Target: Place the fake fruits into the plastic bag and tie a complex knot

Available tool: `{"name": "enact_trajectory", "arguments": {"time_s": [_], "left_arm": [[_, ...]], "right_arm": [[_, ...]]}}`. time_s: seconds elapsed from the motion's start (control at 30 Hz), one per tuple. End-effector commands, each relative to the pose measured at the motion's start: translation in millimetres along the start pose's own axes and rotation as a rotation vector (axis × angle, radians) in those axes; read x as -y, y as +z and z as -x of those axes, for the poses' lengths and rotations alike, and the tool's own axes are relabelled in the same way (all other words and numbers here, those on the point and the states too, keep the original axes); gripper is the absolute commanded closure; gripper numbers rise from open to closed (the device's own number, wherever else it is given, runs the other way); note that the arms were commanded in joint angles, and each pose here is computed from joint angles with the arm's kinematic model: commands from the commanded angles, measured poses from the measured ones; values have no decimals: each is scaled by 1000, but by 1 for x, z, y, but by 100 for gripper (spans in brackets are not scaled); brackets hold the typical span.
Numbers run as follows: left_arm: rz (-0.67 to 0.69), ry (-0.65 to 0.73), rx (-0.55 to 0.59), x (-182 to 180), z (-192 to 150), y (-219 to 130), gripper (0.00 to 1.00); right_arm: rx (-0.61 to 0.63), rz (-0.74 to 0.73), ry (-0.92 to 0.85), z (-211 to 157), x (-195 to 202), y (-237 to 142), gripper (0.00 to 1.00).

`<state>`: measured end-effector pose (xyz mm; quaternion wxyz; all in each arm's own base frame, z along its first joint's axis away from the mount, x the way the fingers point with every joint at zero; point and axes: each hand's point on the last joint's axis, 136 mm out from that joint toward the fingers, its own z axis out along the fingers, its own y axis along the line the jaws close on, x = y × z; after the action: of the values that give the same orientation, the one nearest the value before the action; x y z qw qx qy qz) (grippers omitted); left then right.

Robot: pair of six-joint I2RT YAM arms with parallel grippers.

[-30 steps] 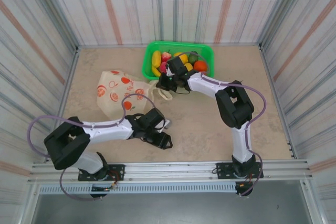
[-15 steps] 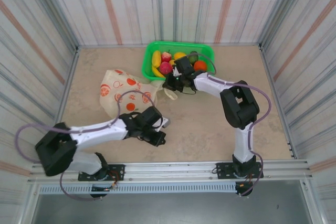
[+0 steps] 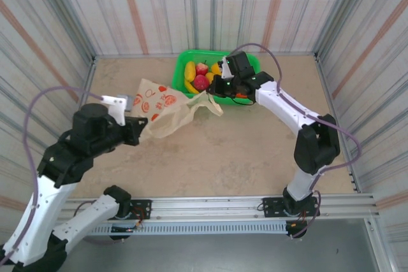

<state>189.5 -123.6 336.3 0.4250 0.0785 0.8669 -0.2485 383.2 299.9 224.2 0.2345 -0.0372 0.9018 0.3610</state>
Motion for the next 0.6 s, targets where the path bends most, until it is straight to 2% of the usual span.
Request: {"name": "enact_trajectory", "arguments": {"time_s": [0.0, 0.07, 0.13, 0.2, 0.27, 0.3, 0.33, 0.4, 0.43, 0.47, 0.5, 0.57], "left_arm": [[60, 18, -23, -7, 8, -23, 100], [88, 22, 29, -7, 27, -33, 100], [122, 31, 82, -9, 43, -41, 100], [134, 46, 122, -7, 57, -44, 100], [138, 58, 127, -5, 66, -40, 100], [134, 65, 124, -4, 70, -35, 100], [131, 73, 112, -3, 71, -30, 100], [135, 83, 83, -2, 75, -19, 100], [130, 87, 78, -1, 76, -16, 100], [127, 89, 79, 0, 79, -14, 100], [117, 91, 85, 2, 83, -13, 100], [102, 96, 96, 7, 89, -13, 100]], "right_arm": [[-38, 32, -59, -12, -28, -29, 100], [-70, 46, -88, -22, -42, -34, 99], [-99, 50, -133, -32, -52, -38, 90], [-80, 38, -171, -31, -57, -46, 55], [-23, 55, -186, -19, -63, -61, 27], [14, 66, -183, -8, -65, -71, 20], [36, 82, -174, 0, -66, -79, 19], [68, 87, -142, 19, -57, -90, 19], [80, 56, -116, 28, -44, -90, 22], [87, 12, -86, 37, -27, -87, 30], [85, -62, -62, 45, -5, -82, 41], [60, -248, -10, 55, 44, -66, 81]]}}
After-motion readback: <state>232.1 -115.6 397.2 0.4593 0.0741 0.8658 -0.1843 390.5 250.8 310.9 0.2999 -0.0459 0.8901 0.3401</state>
